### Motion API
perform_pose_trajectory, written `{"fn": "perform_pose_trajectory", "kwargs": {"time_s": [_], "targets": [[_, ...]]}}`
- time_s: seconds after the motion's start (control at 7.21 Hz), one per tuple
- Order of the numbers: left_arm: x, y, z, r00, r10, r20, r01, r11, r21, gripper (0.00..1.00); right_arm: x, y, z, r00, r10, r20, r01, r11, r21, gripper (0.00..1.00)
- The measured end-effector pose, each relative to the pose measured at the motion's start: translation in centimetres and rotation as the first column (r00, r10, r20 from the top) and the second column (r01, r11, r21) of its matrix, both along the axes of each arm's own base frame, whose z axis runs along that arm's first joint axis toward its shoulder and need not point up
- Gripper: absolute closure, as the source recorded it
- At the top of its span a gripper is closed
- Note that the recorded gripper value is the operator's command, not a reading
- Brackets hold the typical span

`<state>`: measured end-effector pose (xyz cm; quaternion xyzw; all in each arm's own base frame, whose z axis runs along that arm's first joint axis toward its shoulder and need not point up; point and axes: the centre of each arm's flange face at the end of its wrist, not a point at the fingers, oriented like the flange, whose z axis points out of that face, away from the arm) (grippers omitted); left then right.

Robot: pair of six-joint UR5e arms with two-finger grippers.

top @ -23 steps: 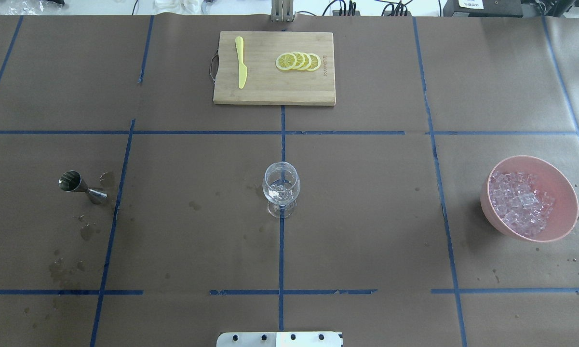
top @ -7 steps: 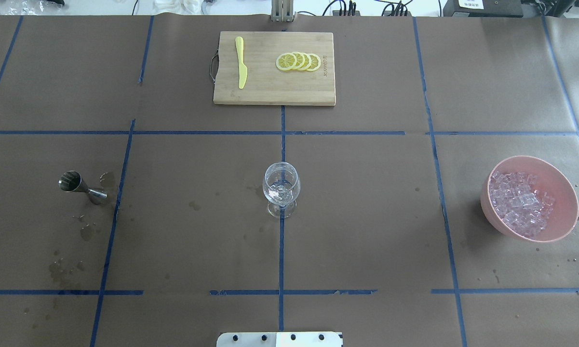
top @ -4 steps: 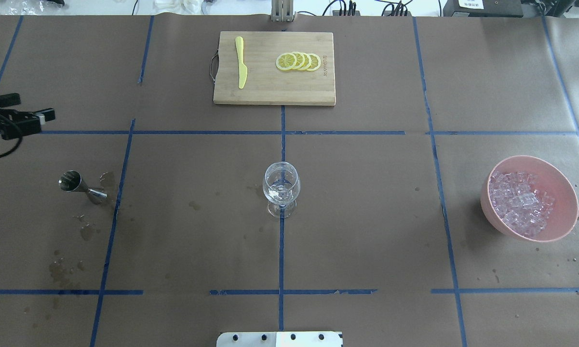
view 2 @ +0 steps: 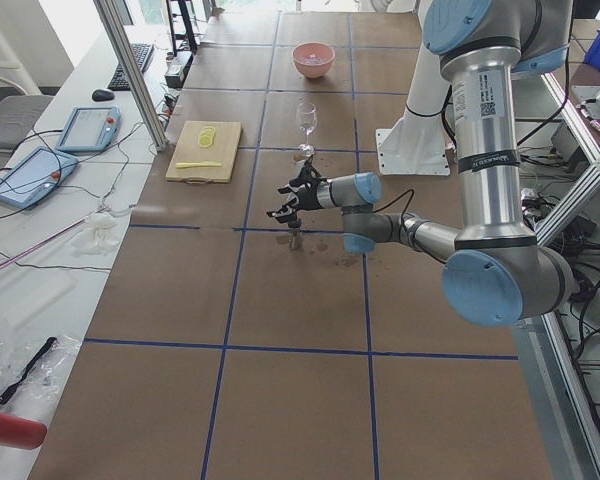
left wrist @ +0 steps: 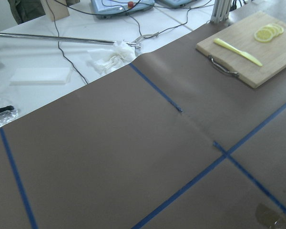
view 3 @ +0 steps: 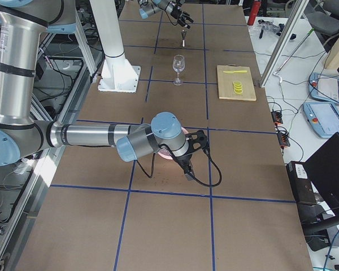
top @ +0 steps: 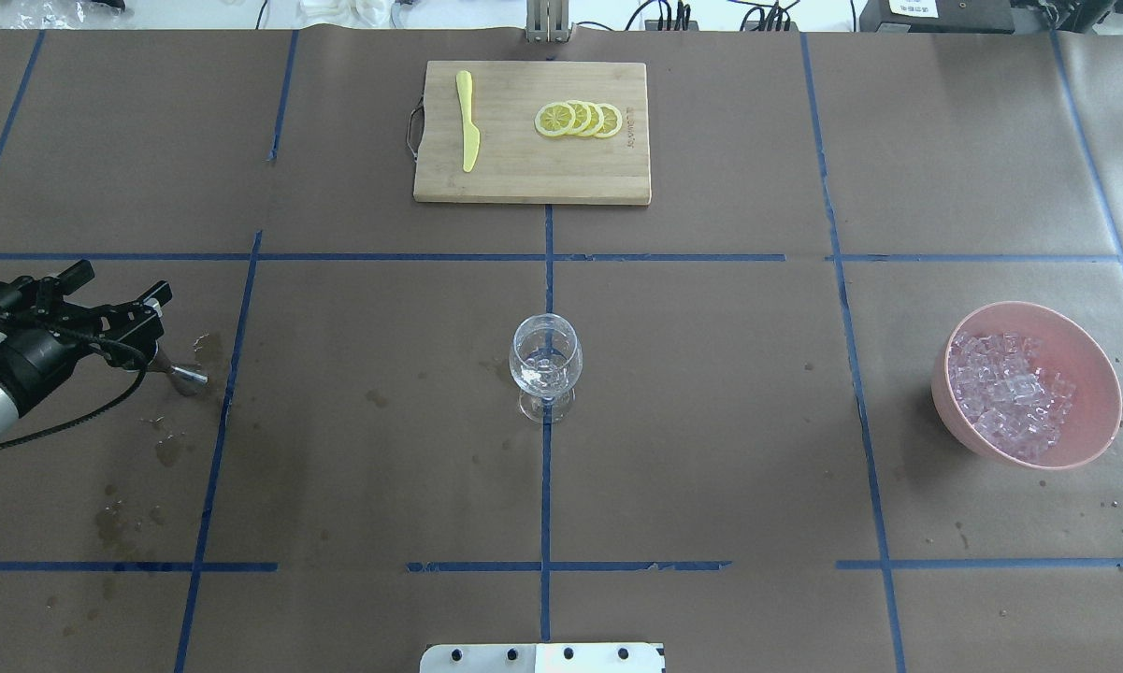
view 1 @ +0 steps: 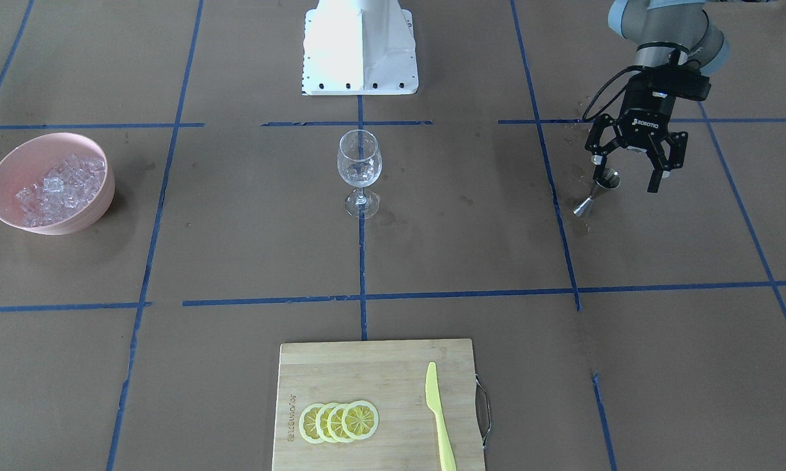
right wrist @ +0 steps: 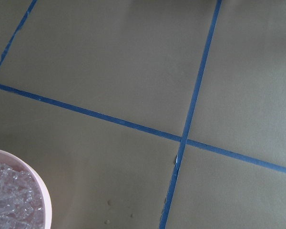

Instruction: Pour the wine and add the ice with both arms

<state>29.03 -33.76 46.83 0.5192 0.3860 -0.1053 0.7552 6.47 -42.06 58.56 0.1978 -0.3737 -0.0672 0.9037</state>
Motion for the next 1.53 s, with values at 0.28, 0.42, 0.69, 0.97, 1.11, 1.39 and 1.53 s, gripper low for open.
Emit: {"fn": "perform_pose_trajectory", "kwargs": {"time_s": [0.28, 0.42, 0.69, 0.97, 1.11, 1.39, 1.53], "targets": [[2.9, 3.2, 2.3, 0.996, -0.09, 0.0, 0.09, 0.996, 0.0, 0.0, 0.0, 0.4, 0.2, 1.0, 0.0, 0.0, 0.0, 1.0, 0.007, 0.0], [3.4, 3.8, 3.5, 0.993, -0.12, 0.002, 0.12, 0.993, -0.004, 0.0, 0.0, 0.6, 0.2, 1.0, 0.0, 0.0, 0.0, 1.0, 0.01, 0.0], [4.1, 4.3, 5.7, 0.988, -0.152, 0.015, 0.152, 0.988, -0.012, 0.0, 0.0, 0.7, 0.2, 1.0, 0.0, 0.0, 0.0, 1.0, 0.013, 0.0], [5.0, 4.6, 7.1, 0.988, -0.149, 0.028, 0.149, 0.989, -0.019, 0.0, 0.0, 0.8, 0.5, 1.0, -0.001, 0.0, 0.001, 1.0, 0.008, 0.0], [5.6, 4.8, 7.6, 0.989, -0.145, 0.024, 0.146, 0.989, -0.025, 0.03, 0.0, 0.9, 0.6, 1.0, -0.001, 0.0, 0.001, 1.0, 0.007, 0.0], [6.9, 5.0, 8.7, 0.99, -0.141, 0.027, 0.141, 0.989, -0.035, 0.33, 0.0, 1.0, 0.6, 1.0, -0.001, 0.0, 0.001, 1.0, 0.006, 0.0], [7.2, 5.0, 9.2, 0.99, -0.139, 0.028, 0.14, 0.989, -0.039, 0.41, 0.0, 1.0, 0.6, 1.0, -0.001, 0.0, 0.001, 1.0, 0.006, 0.0]]}}
